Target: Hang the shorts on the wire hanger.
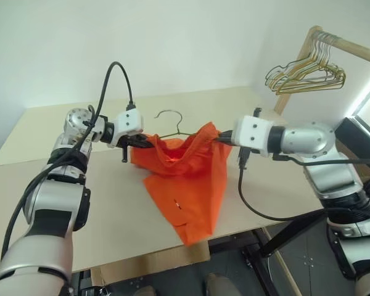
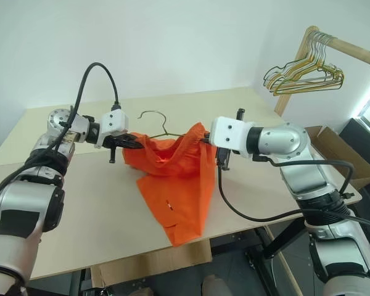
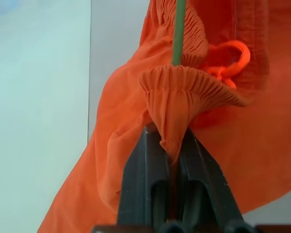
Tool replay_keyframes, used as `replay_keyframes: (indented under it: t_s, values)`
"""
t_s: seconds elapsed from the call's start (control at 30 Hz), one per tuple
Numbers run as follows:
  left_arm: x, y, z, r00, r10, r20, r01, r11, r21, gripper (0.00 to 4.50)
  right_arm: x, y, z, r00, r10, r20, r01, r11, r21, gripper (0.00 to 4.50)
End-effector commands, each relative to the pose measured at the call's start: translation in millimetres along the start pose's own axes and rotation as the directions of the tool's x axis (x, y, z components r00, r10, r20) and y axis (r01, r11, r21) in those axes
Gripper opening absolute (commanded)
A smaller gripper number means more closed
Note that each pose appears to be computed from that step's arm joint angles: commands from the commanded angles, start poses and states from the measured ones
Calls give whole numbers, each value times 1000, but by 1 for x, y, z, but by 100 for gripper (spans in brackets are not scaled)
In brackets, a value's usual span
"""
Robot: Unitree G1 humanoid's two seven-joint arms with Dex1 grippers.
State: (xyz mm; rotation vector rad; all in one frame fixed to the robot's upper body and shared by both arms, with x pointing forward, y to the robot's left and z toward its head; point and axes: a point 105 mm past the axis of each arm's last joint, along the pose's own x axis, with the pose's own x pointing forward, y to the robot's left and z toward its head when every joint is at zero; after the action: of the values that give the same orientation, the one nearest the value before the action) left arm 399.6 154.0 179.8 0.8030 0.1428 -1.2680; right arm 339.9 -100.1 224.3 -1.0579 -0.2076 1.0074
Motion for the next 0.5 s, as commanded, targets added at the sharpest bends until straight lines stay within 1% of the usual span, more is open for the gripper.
replay_keyframes:
  t_s: [0.03, 0.07, 0.17, 0.27, 0.37, 0.43, 0.5]
  values:
    - [-7, 1, 6, 1000, 4, 7, -4, 998, 68, 0, -4, -8, -4, 999, -40, -31, 38, 997, -73, 2]
    - [-7, 1, 5, 1000, 4, 7, -4, 998, 68, 0, -5, -8, -5, 998, -43, -36, 40, 996, -74, 23]
    - [-8, 1, 5, 1000, 4, 15, -5, 998, 67, 0, -7, -8, -10, 998, -38, -59, 33, 995, -91, 103]
    - [-8, 3, 9, 999, 18, 40, -21, 997, 74, 0, -9, -2, -17, 997, 6, -77, -10, 999, -47, 201]
    - [-8, 4, 13, 998, 21, 56, -26, 997, 77, 0, -11, 4, -19, 997, 36, -67, -38, 999, -33, 201]
    - [-8, 2, 15, 998, 5, 68, -12, 996, 93, 0, -10, 3, -21, 998, 33, -62, -32, 999, 14, 201]
    - [-7, 0, 19, 995, -14, 97, 5, 995, 96, 0, -9, 5, -24, 996, 66, -53, -61, 993, 101, 201]
